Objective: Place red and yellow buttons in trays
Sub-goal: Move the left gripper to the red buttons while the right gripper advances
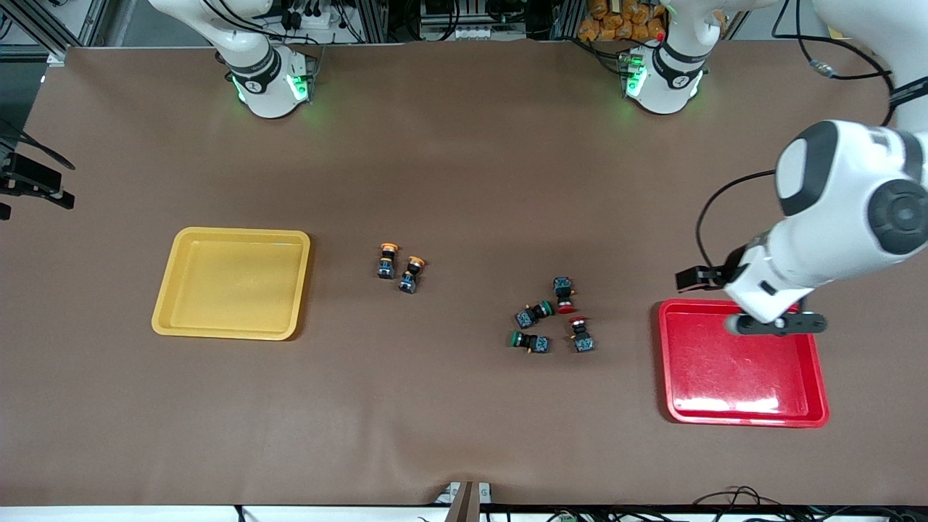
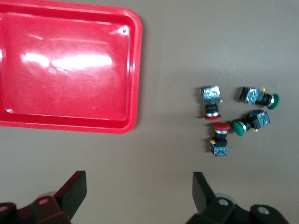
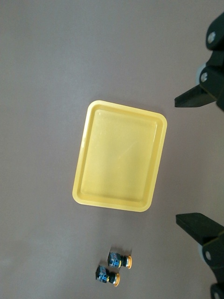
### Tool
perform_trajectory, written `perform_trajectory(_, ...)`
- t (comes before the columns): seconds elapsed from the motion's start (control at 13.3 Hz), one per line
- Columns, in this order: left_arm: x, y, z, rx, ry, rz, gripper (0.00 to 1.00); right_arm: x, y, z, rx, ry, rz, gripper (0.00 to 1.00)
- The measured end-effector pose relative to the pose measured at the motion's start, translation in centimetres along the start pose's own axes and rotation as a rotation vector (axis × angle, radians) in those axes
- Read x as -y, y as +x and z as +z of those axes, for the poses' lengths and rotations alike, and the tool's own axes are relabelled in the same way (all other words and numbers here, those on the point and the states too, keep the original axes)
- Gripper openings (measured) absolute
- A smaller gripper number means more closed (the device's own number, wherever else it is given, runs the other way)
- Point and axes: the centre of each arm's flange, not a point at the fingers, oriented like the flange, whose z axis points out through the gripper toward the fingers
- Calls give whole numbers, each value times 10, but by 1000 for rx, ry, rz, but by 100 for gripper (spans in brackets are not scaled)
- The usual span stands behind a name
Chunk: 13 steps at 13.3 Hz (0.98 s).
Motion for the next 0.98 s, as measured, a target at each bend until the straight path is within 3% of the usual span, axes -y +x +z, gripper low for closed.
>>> perform_trajectory(0.3, -8, 3, 22, 2, -1, 10, 100, 0, 4, 3, -6, -1, -10, 100)
perform_trajectory(0.75, 5, -3, 128, -101, -10, -72, 100, 7, 9, 2, -18, -4, -32, 100)
perform_trajectory(0.98, -40, -14, 139, -127, -14, -121, 100, 27, 14, 5, -11, -2, -69, 100)
